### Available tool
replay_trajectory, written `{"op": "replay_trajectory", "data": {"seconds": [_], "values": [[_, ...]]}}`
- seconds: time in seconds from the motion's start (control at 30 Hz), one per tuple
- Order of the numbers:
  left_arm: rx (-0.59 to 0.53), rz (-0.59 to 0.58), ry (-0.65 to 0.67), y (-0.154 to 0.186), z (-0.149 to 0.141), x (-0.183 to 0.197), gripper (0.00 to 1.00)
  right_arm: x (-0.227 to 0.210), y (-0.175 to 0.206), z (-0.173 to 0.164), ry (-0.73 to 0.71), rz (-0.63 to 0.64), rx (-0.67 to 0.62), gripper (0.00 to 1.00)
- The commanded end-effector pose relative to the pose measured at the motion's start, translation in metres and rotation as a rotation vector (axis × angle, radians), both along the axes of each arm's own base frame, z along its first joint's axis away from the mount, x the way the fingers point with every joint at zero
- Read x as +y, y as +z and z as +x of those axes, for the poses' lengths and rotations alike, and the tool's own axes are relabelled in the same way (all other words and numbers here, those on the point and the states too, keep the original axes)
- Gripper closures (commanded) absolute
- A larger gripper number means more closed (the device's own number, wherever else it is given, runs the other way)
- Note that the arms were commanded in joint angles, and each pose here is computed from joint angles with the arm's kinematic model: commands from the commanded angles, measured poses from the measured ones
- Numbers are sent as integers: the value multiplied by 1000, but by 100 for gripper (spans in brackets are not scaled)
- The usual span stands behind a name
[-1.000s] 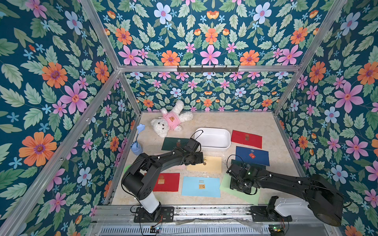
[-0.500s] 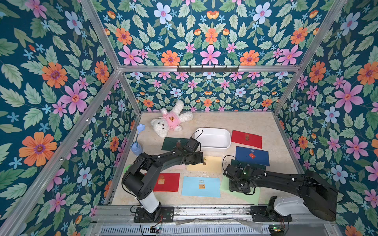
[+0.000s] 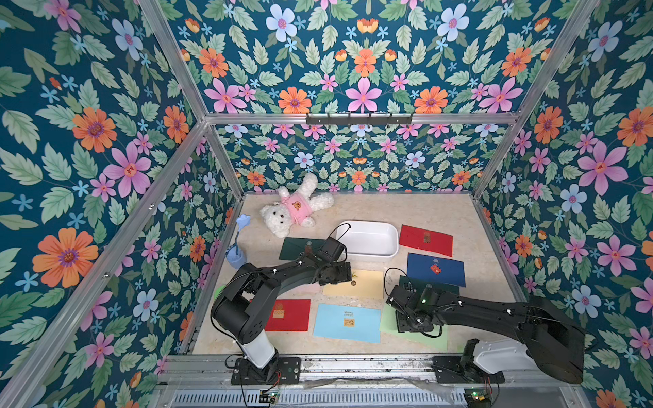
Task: Put the sealed envelopes into the storage box
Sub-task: Adjust the envelope at the center of the board.
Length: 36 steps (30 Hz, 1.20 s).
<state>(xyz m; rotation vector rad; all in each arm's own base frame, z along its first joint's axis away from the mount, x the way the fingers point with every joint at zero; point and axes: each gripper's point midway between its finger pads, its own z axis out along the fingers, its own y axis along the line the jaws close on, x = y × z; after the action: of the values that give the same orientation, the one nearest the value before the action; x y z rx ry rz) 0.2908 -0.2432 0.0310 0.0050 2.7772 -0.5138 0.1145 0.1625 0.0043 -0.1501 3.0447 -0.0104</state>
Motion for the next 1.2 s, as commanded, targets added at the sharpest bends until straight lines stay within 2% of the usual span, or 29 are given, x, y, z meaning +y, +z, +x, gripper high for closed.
{"op": "replay_trajectory", "data": {"seconds": [0.0, 0.73, 1.17], "values": [[35, 57, 1, -13, -6, 12, 20, -28, -8, -38, 67, -92, 172, 37], [41, 67, 15, -14, -5, 20, 20, -49, -7, -47, 23, -134, 178, 37], [52, 57, 21, -16, -10, 22, 20, -3, 41, -1, 59, -36, 9, 30]]}}
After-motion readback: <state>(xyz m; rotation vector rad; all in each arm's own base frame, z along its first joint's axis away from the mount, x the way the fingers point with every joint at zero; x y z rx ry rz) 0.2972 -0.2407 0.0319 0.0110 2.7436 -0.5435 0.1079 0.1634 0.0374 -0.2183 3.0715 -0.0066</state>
